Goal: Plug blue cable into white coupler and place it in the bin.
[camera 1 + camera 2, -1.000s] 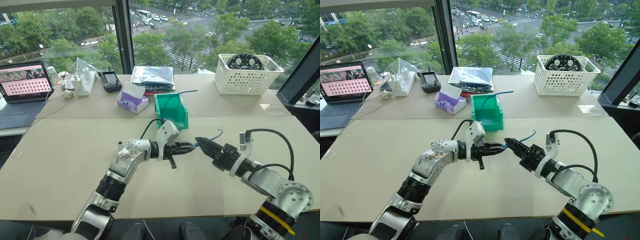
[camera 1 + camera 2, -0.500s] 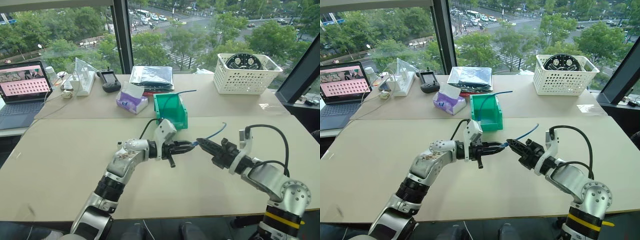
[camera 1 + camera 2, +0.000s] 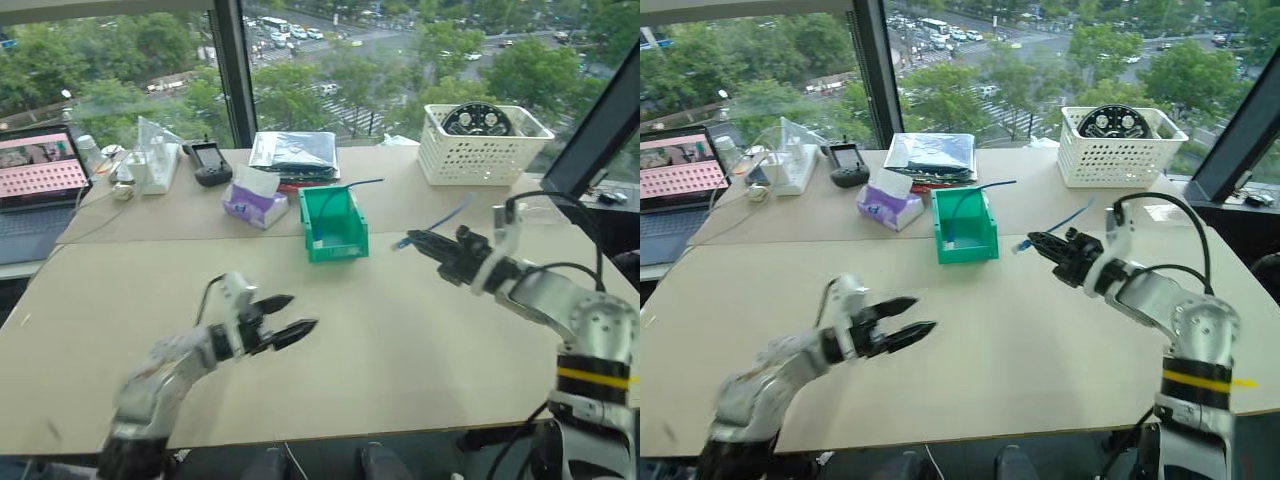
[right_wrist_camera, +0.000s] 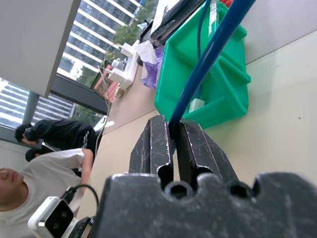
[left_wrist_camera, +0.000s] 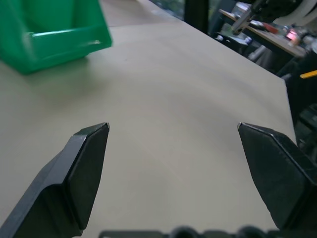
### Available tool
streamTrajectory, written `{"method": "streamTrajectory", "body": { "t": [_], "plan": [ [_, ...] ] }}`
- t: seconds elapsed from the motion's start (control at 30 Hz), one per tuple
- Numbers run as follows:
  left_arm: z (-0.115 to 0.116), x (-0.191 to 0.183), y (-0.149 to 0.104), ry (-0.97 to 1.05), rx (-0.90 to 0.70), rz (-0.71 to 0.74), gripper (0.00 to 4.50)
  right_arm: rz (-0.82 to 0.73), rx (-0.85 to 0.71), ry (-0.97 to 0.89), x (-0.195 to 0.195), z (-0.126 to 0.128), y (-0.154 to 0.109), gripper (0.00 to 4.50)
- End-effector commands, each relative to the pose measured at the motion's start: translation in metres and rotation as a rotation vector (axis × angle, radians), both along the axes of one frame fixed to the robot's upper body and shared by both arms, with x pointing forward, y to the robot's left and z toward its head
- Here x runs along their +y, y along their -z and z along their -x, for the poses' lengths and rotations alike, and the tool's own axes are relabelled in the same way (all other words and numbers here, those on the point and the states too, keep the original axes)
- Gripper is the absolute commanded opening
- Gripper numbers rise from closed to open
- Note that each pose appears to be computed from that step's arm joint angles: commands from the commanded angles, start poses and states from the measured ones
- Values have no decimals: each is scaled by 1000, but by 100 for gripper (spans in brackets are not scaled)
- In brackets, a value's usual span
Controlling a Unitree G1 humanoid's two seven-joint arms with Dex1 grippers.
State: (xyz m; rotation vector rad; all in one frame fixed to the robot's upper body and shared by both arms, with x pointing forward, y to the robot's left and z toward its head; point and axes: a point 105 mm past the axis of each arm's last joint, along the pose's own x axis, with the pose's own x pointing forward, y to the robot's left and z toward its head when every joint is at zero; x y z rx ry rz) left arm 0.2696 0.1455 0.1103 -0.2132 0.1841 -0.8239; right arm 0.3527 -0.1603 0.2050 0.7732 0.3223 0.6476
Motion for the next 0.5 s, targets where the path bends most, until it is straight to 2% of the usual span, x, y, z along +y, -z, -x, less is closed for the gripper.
{"method": "streamTrajectory", "body": {
  "t": [0.03, 0.13, 0.2, 0.3, 0.5],
  "plan": [
    [12, 20, -6, -131, -34, -18, 448, 6, -64, -43, 10, -7, -11, 0],
    [14, 30, 7, -238, -8, -69, 448, 17, -75, -65, 15, -12, -11, 0],
    [0, 41, 13, -399, -53, -147, 448, 29, -80, -77, 17, -15, -11, 0],
    [-18, 42, 15, -527, -87, -192, 448, 40, -89, -87, 19, -16, -10, 0],
    [-51, 31, 27, -642, -107, -271, 448, 52, -107, -81, 17, -14, -11, 0]
  ]
}}
